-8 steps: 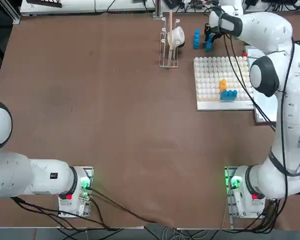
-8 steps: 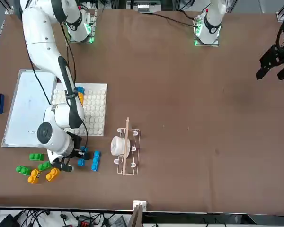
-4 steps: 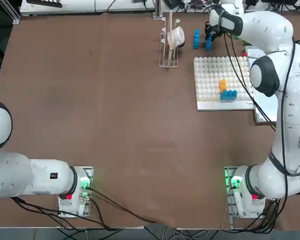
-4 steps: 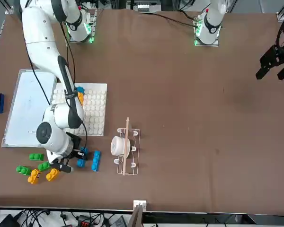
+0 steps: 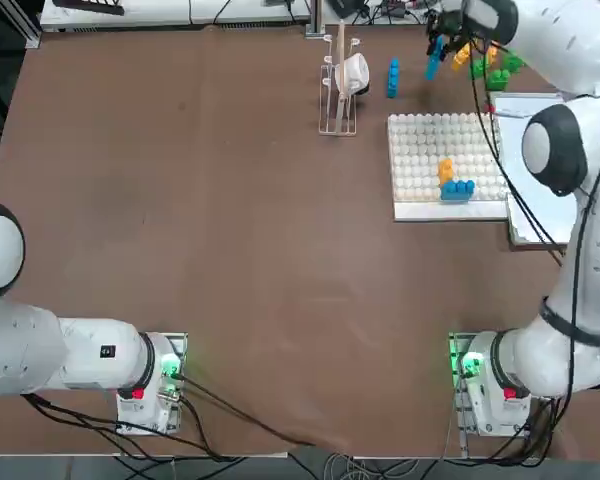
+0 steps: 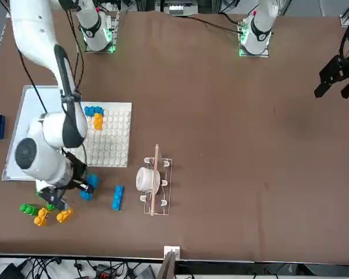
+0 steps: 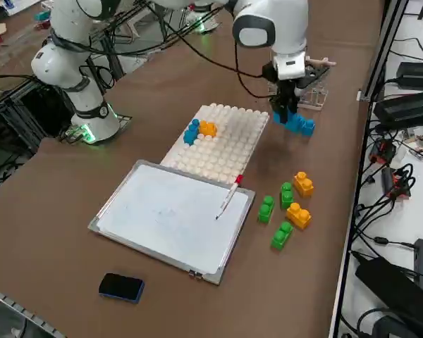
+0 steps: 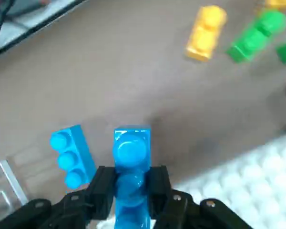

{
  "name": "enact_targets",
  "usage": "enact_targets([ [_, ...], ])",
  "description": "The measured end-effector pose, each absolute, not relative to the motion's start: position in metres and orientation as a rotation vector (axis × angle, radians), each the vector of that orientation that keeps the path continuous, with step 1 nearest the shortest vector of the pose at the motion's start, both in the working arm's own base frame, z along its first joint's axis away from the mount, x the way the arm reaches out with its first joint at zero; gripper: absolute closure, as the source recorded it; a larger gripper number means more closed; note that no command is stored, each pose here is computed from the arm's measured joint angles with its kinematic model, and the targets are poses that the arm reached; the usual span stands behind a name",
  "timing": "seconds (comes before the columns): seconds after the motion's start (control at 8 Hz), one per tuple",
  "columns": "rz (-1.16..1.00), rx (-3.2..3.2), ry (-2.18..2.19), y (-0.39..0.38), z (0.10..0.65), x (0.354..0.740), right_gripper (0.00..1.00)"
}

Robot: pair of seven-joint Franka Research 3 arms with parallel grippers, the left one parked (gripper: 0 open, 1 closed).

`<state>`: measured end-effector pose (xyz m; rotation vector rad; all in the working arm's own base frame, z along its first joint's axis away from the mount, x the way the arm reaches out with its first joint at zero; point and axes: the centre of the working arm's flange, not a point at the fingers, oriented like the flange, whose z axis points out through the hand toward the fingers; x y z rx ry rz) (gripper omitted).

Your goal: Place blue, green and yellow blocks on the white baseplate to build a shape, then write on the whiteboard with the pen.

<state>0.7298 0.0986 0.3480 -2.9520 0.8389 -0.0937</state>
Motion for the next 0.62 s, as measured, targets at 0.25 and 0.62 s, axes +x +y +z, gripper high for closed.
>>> enact_targets([
  [0.25,-0.030,-2.854,1.144,0.091,0.356,0.703,0.62],
  [0.62,0.035,-2.668,1.550,0.078,0.360,0.661,0.62],
])
